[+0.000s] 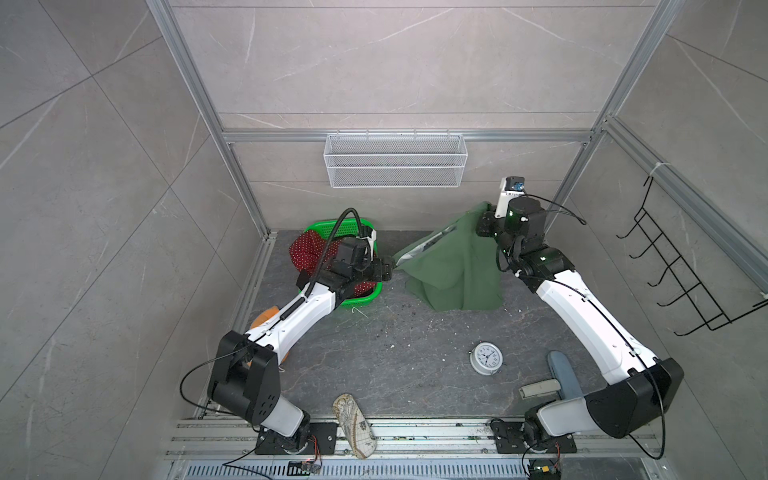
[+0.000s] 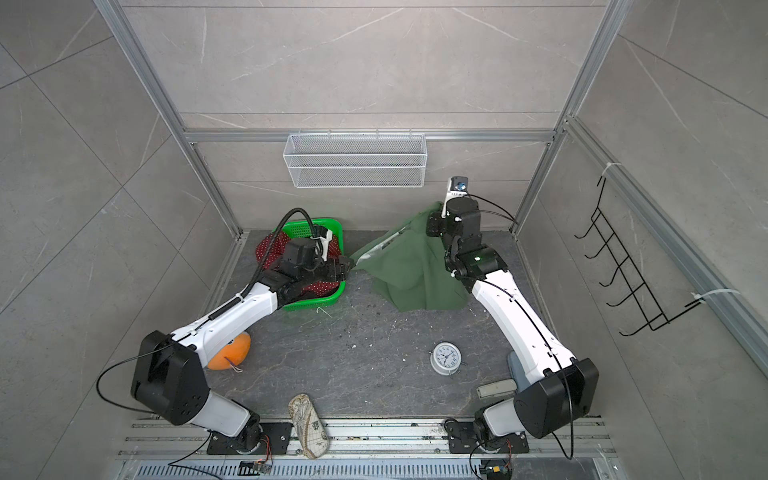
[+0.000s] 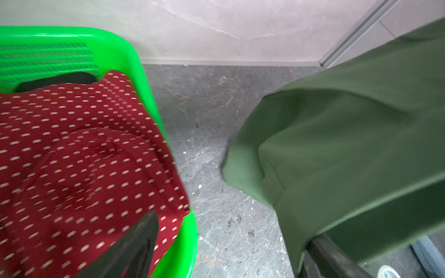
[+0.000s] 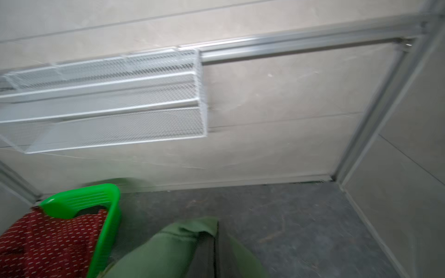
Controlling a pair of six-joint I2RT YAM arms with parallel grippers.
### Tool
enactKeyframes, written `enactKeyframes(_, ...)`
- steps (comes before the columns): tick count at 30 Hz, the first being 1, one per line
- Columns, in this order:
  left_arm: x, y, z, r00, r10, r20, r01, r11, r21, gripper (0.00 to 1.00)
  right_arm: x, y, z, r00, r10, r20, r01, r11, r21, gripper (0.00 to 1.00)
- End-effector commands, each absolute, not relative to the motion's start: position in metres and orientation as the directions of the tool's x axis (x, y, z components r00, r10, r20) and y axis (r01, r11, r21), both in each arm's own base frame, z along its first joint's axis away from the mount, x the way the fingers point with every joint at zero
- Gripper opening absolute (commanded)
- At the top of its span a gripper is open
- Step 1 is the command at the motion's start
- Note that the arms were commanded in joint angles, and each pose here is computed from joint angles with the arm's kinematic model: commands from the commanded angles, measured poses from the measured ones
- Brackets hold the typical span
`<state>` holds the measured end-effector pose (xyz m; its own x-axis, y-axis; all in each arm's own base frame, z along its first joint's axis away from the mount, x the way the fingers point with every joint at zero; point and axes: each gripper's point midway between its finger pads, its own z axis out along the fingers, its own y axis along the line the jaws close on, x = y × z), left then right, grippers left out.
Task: Fold and stack skirts
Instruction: Pick up the skirt from the basket, then move the basket to the top-left of the table.
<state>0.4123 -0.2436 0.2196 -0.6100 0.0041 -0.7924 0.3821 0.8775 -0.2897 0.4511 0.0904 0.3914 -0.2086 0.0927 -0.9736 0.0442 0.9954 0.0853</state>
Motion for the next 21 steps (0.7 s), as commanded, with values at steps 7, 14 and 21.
enactKeyframes(7,0.448,-0.298,0.206,-0.646,0.04,-0.763,0.411,0.86,-0.303,0.85,0.435,0.063,0.394,-0.182,0.126,-0.975,0.101,0.989,0.109,0.0)
enactKeyframes(14,0.483,-0.307,0.152,-0.765,0.012,-0.644,0.265,0.917,-0.298,0.86,0.414,0.051,0.357,-0.228,0.138,-0.964,0.149,0.983,0.105,0.0)
enactKeyframes(21,0.496,-0.298,0.127,-0.787,-0.018,-0.617,0.178,0.95,-0.255,0.89,0.409,0.052,0.336,-0.283,0.119,-0.952,0.142,0.987,0.081,0.0)
